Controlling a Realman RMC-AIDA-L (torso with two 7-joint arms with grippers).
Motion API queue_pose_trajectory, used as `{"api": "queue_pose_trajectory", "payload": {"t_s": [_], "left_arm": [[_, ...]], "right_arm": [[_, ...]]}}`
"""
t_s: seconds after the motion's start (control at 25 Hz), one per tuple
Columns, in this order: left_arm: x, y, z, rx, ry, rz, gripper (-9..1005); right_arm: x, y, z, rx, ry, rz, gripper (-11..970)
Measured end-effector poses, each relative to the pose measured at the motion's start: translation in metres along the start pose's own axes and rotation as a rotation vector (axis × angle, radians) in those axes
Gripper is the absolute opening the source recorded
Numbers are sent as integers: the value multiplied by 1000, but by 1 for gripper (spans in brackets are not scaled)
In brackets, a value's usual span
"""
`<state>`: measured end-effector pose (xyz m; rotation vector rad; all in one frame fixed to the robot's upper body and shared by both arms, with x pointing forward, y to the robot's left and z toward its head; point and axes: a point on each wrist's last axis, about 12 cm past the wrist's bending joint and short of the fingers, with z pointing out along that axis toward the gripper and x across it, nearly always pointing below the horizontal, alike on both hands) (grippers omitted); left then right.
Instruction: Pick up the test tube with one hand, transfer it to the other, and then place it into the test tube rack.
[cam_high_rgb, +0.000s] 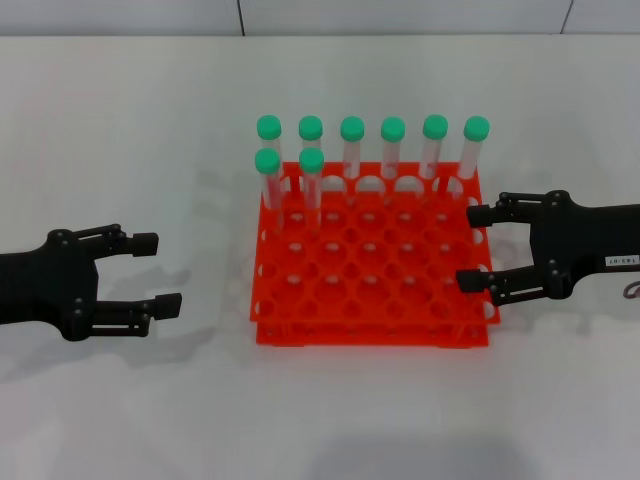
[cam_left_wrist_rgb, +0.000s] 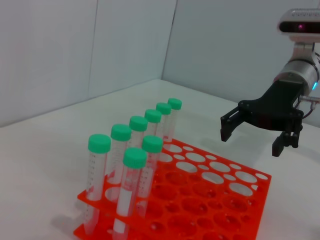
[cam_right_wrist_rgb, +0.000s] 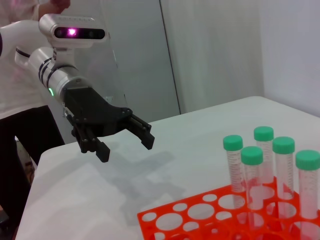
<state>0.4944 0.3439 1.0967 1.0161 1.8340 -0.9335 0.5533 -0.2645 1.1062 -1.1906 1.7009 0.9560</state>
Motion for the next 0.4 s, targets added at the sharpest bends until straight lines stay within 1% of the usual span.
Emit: {"api": "queue_pose_trajectory", "payload": {"t_s": [0.4], "left_arm": [[-3, 2, 1, -4, 6, -5, 870]], "right_arm": [[3, 1, 2, -8, 18, 2, 873]]}}
